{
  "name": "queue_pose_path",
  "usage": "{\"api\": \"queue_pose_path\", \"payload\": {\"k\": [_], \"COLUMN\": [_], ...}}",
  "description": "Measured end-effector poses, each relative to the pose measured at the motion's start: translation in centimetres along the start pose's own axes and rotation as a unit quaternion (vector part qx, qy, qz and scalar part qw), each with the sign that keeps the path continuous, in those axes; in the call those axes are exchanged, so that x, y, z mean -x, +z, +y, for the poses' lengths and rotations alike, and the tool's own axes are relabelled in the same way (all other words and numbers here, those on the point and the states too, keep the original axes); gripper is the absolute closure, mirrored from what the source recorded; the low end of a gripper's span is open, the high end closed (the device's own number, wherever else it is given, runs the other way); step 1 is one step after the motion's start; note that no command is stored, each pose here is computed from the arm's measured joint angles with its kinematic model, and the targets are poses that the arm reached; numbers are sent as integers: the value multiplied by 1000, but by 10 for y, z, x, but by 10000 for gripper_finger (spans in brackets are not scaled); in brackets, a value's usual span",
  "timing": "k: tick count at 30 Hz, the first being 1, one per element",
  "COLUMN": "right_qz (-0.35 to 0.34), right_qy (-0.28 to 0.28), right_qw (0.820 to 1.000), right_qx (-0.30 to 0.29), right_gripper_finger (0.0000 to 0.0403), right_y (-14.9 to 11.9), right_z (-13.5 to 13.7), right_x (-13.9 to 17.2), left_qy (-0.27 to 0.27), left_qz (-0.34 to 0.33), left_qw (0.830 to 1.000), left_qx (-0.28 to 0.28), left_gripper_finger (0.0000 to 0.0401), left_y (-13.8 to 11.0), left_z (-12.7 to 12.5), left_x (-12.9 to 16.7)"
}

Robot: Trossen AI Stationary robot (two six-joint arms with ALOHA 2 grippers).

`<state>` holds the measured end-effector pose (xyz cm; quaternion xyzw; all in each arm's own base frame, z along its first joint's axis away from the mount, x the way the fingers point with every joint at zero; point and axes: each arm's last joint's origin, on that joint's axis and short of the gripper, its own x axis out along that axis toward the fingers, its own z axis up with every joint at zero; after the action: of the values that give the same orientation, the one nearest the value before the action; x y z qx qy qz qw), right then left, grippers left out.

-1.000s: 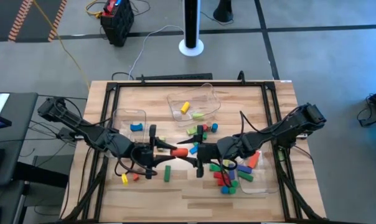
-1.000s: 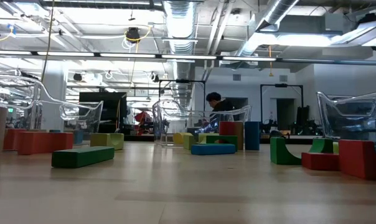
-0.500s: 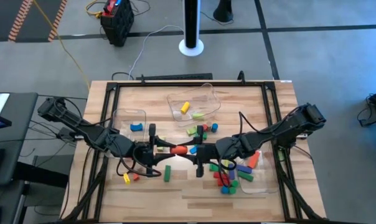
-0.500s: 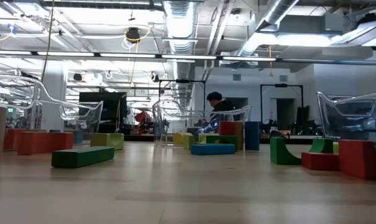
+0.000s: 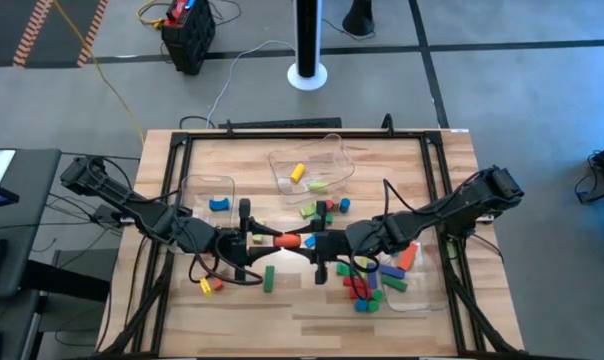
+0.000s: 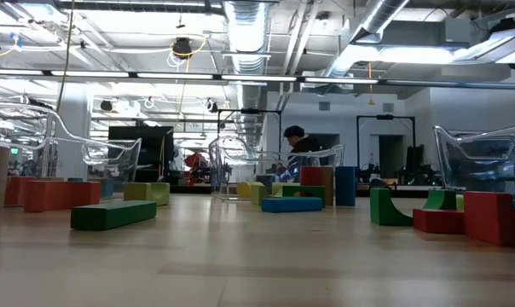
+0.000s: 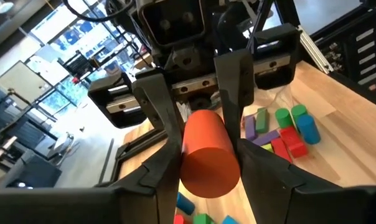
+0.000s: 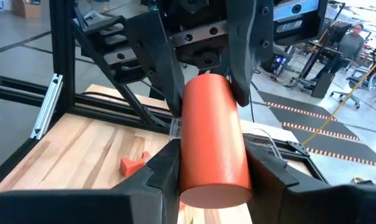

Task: Sort blocks by size
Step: Put the red cylindrical block into the top transparent bin

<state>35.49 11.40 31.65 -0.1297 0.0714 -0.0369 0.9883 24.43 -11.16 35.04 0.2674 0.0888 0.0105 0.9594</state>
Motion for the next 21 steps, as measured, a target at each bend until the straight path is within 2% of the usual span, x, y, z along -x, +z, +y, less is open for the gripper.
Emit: {"api": "queue_pose_path", "payload": {"k": [21], "right_qz": [43], "right_qy": [-26], "right_qw": [999], "right_qx": [-17], "right_gripper_finger": [245], "right_y": [-12], "right_z": [-19], "right_x": [-8], "left_qy": [28], "left_qz": [24], "left_qw": [999], "left_qx": [-38], "left_gripper_finger": [238], "left_y": [-2], "left_z": [0], "left_x": [0]}}
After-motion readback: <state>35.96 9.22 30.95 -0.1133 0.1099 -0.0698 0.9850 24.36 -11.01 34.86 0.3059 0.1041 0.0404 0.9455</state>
